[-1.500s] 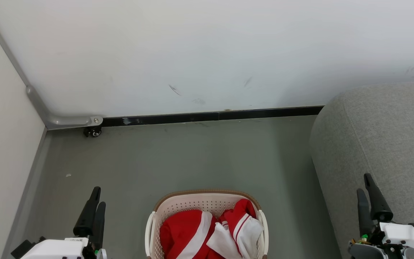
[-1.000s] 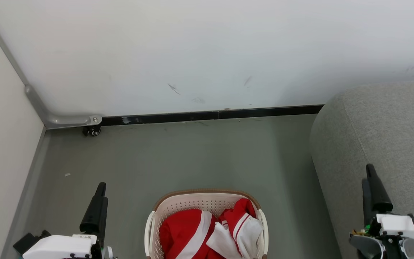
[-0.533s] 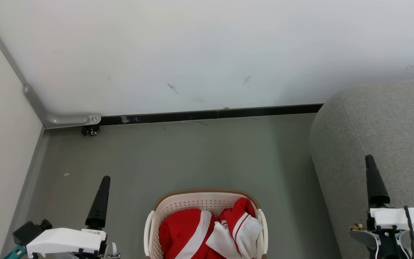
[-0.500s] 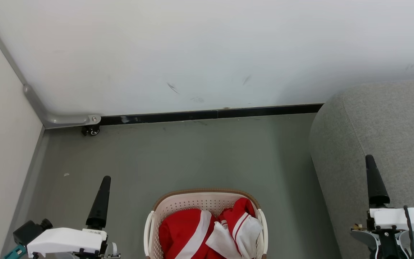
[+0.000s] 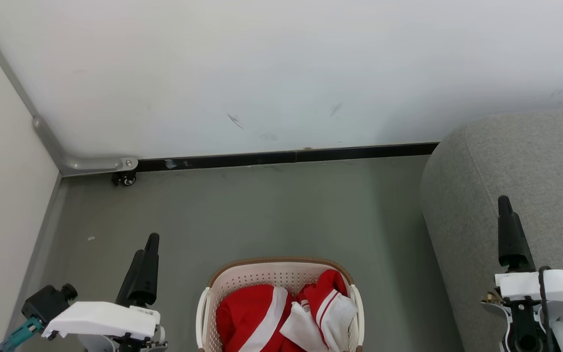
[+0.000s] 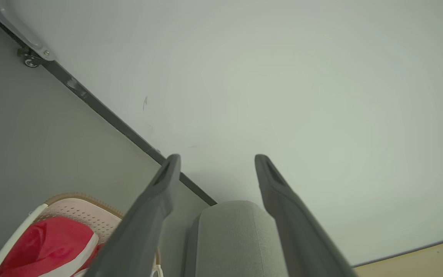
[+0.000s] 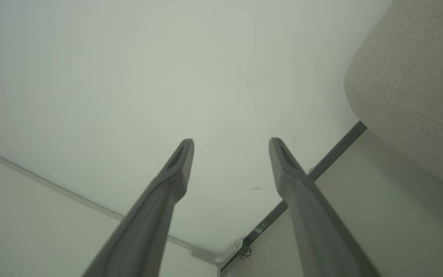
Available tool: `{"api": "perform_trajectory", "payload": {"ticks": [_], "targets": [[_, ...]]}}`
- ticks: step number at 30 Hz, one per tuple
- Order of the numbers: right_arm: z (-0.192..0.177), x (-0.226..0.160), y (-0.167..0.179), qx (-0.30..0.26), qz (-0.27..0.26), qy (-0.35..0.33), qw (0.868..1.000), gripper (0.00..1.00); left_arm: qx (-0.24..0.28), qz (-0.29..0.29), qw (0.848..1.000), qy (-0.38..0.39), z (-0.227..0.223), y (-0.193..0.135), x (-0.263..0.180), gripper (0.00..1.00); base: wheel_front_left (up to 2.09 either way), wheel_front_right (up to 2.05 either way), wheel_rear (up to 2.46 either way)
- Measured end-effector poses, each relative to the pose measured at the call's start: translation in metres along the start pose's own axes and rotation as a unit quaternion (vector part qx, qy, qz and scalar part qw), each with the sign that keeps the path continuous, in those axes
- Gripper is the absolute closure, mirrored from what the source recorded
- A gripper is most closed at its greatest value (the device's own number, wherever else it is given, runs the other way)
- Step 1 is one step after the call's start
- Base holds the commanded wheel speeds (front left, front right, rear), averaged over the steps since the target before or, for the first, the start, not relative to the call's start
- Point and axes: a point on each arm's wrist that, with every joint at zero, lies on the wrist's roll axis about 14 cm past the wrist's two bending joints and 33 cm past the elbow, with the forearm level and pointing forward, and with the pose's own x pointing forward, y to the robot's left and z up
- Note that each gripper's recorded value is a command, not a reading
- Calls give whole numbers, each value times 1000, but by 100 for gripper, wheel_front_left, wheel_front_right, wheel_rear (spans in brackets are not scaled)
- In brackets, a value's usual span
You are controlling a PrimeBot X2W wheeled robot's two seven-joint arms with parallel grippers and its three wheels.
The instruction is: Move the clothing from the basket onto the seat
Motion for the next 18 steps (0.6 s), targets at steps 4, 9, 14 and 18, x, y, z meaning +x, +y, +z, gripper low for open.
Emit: {"api": "perform_trajectory", "payload": {"ticks": [4, 9, 14, 18], "targets": [[2, 0, 2, -34, 5, -6, 999, 0, 31, -3, 1000, -2, 0, -3, 0, 0, 0, 0, 0], [8, 4, 11, -84, 20, -15, 996, 0, 70, -11, 997, -7, 3, -8, 2, 0, 0, 0, 0], [10, 5, 16, -127, 30, -22, 991, 0, 110, -16, 994, -10, 3, -11, 1, 0, 0, 0, 0], [12, 7, 20, -159, 38, -28, 986, 0, 153, -18, 988, -8, 3, -11, 1, 0, 0, 0, 0]]}}
